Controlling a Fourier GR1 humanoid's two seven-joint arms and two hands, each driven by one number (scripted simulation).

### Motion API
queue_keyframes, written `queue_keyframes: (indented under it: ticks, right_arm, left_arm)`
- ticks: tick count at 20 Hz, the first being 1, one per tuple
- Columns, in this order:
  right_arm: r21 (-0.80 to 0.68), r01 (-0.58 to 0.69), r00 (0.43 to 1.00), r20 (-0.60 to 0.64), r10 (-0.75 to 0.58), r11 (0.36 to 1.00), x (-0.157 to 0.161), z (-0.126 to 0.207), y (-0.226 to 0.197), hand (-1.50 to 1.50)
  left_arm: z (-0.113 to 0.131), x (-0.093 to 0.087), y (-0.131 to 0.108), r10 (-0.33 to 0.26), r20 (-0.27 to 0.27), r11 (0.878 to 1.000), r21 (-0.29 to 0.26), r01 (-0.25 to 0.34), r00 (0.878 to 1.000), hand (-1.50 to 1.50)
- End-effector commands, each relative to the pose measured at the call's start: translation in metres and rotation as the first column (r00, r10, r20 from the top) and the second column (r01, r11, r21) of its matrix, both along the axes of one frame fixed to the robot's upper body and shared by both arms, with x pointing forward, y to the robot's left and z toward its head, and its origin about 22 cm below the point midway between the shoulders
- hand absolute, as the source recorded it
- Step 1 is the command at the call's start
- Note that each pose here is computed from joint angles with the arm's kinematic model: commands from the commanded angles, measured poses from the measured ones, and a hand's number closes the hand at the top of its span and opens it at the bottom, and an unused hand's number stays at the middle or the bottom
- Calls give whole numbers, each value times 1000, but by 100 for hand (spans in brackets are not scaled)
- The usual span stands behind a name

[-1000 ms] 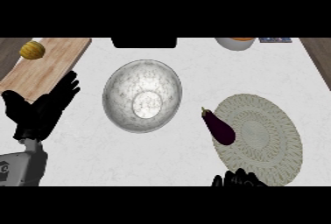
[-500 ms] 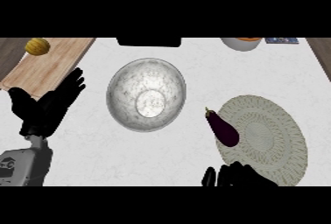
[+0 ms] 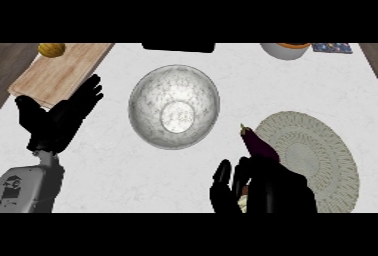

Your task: Pick the cupcake from the placemat and place it in the bowl

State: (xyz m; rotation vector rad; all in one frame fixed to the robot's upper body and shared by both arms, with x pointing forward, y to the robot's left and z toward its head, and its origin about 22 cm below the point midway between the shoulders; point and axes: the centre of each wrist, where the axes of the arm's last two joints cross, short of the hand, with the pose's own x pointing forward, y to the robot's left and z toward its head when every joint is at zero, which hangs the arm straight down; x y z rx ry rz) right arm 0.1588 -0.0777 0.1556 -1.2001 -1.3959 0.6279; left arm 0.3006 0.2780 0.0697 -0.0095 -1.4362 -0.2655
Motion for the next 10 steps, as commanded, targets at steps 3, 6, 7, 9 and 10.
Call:
queue_keyframes:
  ticks: [3,6,7,9,10]
  right_arm:
    - [55,196,979,-75,-192,979,48,10,14,150]
    - [73,224,973,-75,-218,972,78,26,15,150]
    - [97,223,972,-101,-214,970,90,29,11,150]
    - [105,236,968,-112,-225,966,111,30,20,150]
    - [110,237,967,-121,-224,965,121,33,23,150]
  left_arm:
    - [5,5,-10,-16,9,1000,-5,16,1000,0]
    - [0,5,-1,-8,-3,1000,-16,8,1000,0]
    - [3,6,-5,-32,2,999,-9,32,999,0]
    - [-1,6,-6,-20,3,1000,14,20,1000,0]
    - [6,10,-7,-32,9,1000,1,32,999,0]
